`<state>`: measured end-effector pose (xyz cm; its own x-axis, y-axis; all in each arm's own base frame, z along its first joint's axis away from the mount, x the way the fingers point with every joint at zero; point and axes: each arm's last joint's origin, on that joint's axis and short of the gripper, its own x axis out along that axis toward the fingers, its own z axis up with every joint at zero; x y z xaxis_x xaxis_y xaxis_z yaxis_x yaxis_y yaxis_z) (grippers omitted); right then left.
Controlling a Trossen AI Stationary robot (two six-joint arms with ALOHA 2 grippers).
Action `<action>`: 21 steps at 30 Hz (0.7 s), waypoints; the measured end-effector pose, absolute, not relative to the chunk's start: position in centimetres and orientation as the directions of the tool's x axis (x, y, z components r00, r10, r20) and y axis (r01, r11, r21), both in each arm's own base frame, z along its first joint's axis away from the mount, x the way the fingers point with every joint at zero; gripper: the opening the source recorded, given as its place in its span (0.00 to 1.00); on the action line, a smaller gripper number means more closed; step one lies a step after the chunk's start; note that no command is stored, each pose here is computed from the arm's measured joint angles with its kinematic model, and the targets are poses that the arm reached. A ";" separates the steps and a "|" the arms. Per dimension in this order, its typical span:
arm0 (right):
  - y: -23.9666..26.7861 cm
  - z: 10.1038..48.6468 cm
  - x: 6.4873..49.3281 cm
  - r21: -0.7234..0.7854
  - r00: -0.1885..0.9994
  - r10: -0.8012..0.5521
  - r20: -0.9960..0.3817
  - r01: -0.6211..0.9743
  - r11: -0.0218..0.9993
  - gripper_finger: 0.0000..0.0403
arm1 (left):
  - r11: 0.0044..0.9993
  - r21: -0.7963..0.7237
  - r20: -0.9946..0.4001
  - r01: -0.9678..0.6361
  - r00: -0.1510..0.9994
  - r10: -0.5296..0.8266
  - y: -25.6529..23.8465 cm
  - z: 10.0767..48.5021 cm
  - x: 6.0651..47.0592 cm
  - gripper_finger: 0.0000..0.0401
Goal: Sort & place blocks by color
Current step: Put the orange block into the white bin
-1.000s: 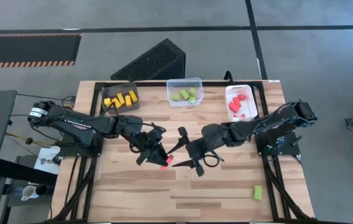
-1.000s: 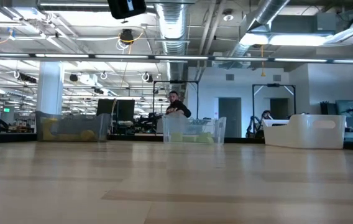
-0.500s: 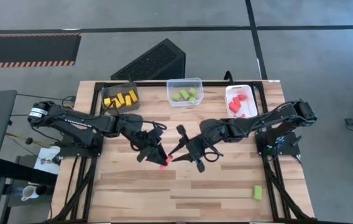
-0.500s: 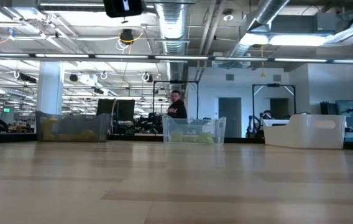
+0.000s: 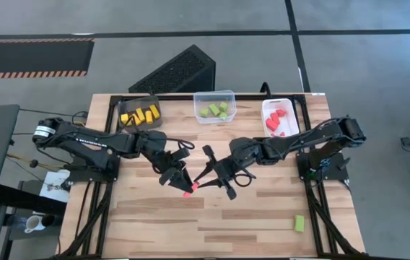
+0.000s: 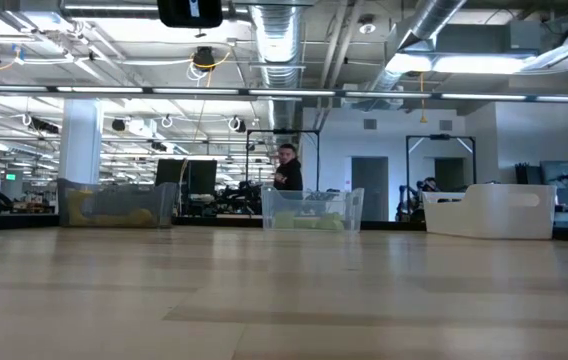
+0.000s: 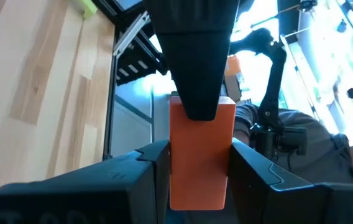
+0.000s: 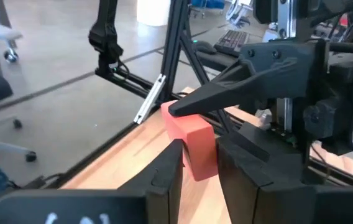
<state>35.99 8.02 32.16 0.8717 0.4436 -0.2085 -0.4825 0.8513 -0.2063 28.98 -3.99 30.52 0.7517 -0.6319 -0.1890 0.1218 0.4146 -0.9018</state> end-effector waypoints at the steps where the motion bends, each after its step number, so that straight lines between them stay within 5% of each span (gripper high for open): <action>1: 8.0 32.2 36.0 -0.194 0.868 0.453 -0.205 -0.490 0.850 0.29 | 0.413 -0.902 -0.187 0.125 0.751 -0.633 -3.9 30.5 29.0 0.25; 12: 8.2 32.4 36.1 -0.163 0.844 0.511 -0.162 -0.534 0.829 0.42 | 0.399 -0.902 -0.152 0.167 0.741 -0.654 -3.8 30.9 29.0 0.25; 21: 8.1 32.4 36.1 -0.167 0.833 0.528 -0.163 -0.551 0.818 0.38 | 0.389 -0.905 -0.142 0.172 0.741 -0.657 -3.5 30.7 29.4 0.25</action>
<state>36.09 8.07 32.43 0.8335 0.5278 -0.1634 -0.5506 0.8179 -0.1667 29.45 -3.54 30.69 0.7408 -0.6567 -0.1416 0.1722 0.3894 -0.9048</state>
